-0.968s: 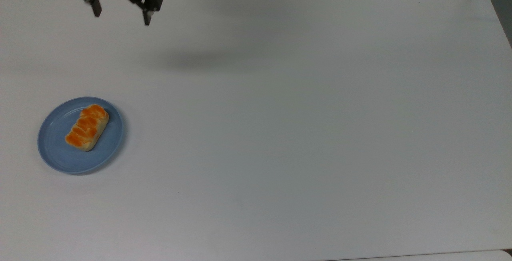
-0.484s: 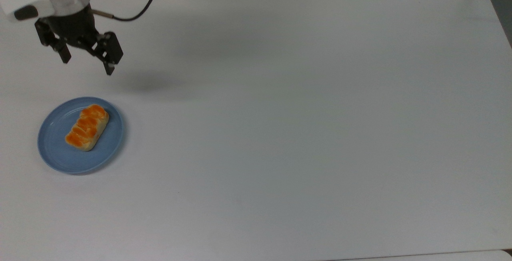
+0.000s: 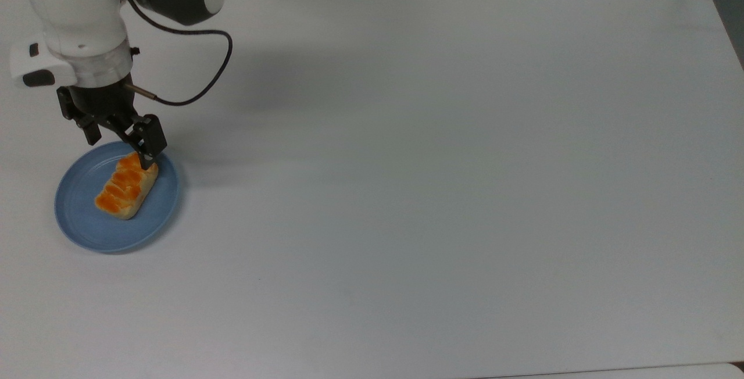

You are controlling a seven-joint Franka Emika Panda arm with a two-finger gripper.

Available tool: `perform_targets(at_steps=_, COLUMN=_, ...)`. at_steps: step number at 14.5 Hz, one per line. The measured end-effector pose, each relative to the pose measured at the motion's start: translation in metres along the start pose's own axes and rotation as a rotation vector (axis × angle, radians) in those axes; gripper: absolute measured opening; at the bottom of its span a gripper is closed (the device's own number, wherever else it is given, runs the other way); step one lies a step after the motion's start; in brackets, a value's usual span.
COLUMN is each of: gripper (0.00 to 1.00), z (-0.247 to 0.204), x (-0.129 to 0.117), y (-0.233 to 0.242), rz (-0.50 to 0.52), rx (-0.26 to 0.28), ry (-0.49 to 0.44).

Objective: Put the bread on the table
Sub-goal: 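Lower the gripper and close it around the bread roll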

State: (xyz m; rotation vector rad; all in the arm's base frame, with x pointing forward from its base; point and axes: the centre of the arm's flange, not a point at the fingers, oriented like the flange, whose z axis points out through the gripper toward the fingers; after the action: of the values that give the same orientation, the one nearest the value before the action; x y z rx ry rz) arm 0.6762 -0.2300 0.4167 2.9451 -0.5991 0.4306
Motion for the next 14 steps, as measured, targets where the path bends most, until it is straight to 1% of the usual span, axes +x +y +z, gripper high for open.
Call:
perform_targets(at_steps=6, gripper=1.00, z=0.049, x=-0.010, y=0.013, rz=0.023, rx=-0.015, ry=-0.064)
perform_targets(at_steps=9, gripper=1.00, z=0.066, x=-0.011, y=0.012, rz=0.021, rx=-0.015, ry=-0.046)
perform_targets(at_steps=14, gripper=1.00, z=0.083, x=-0.014, y=0.011, rz=0.019, rx=-0.016, ry=-0.044)
